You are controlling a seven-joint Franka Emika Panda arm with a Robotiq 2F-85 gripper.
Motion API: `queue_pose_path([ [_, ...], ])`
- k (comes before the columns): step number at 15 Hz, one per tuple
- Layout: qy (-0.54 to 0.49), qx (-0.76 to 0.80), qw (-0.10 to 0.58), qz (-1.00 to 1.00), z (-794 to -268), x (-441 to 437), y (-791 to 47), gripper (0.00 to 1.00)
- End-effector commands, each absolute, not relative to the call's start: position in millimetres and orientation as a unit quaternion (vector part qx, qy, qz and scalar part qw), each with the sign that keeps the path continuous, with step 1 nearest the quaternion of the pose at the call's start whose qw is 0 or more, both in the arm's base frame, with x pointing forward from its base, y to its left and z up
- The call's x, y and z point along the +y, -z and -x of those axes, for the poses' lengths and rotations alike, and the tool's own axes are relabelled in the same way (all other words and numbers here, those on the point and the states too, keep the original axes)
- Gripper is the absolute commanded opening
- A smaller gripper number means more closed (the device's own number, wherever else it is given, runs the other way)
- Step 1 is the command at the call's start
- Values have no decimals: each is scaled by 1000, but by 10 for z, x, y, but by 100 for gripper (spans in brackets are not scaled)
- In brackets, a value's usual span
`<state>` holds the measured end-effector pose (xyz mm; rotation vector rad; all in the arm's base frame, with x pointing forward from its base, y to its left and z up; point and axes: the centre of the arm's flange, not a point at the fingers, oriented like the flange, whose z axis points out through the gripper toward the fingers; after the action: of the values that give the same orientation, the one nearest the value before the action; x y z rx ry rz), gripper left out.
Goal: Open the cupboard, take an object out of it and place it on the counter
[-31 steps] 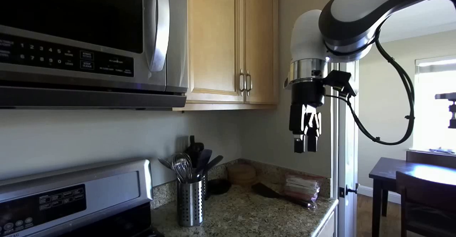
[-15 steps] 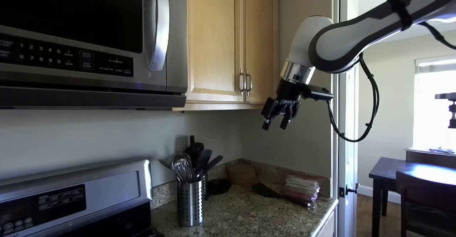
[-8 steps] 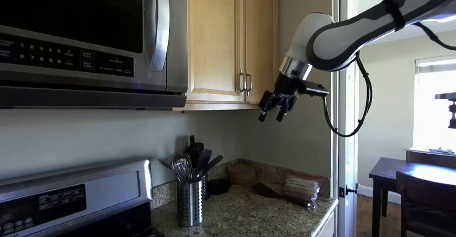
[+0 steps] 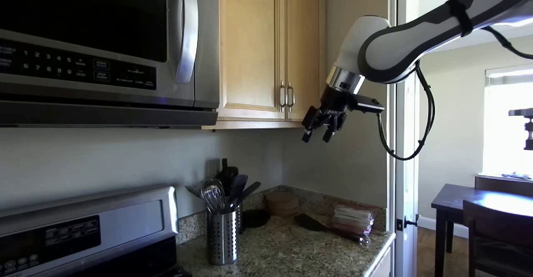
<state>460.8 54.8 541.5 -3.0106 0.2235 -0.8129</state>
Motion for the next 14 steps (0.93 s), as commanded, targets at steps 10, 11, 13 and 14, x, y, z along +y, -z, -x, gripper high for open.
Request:
queue_pose_path([
  [10, 374, 47, -29, 926, -5213, 149, -5923, 100],
  [11, 388, 44, -32, 920, -5281, 52, -5980, 100],
  [13, 405, 38, -35, 913, -5378, -94, -6085, 100],
  [14, 410, 38, -38, 910, -5428, -159, -6123, 100],
])
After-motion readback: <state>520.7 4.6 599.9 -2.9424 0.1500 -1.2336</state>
